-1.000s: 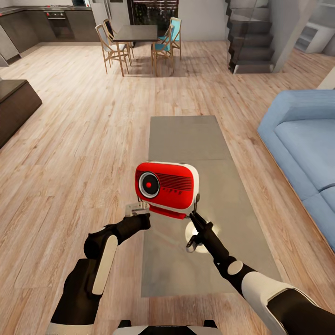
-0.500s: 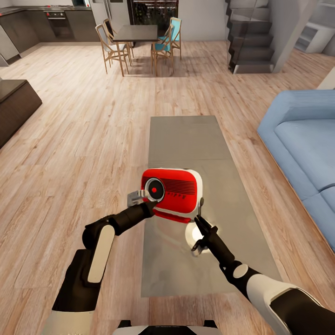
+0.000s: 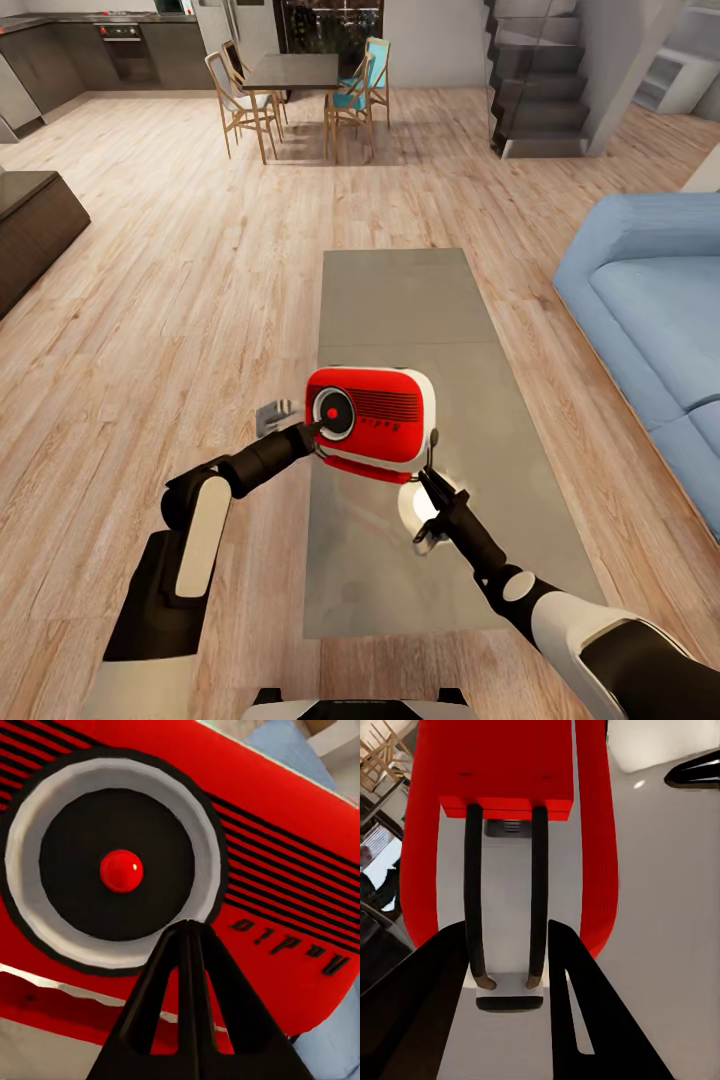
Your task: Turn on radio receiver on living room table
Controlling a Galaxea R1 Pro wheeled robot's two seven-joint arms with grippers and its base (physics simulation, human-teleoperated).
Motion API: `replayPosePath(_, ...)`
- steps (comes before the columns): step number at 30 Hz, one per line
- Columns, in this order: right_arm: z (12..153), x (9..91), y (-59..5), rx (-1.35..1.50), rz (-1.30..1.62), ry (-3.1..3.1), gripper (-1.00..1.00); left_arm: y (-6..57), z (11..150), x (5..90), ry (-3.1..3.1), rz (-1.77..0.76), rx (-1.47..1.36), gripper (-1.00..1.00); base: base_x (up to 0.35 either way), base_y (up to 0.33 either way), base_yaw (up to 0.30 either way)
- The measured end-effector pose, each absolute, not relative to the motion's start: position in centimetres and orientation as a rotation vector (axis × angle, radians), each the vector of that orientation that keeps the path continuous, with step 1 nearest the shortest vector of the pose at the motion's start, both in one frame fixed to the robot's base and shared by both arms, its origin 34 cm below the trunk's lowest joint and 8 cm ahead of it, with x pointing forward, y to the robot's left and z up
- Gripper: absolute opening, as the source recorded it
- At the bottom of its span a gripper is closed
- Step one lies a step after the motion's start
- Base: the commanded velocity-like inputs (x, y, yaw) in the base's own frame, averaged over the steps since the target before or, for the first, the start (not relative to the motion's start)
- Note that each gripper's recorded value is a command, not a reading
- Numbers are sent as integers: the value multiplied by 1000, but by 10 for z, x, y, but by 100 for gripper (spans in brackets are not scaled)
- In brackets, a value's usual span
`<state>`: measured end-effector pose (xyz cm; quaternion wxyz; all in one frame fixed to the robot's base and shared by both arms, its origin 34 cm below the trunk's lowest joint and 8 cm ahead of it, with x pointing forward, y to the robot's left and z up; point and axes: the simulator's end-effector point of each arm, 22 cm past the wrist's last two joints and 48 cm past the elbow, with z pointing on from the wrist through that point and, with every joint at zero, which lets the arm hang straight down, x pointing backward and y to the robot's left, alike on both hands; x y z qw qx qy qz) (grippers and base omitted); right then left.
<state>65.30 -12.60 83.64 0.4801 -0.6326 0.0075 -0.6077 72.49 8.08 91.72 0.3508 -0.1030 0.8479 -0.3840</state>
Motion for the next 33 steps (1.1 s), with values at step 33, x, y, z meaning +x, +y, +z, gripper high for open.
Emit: replayPosePath(33, 834, 650, -125, -1551, -1470, 21, -100, 112, 894, 746, 2230, -945, -338, -100, 0, 0, 0)
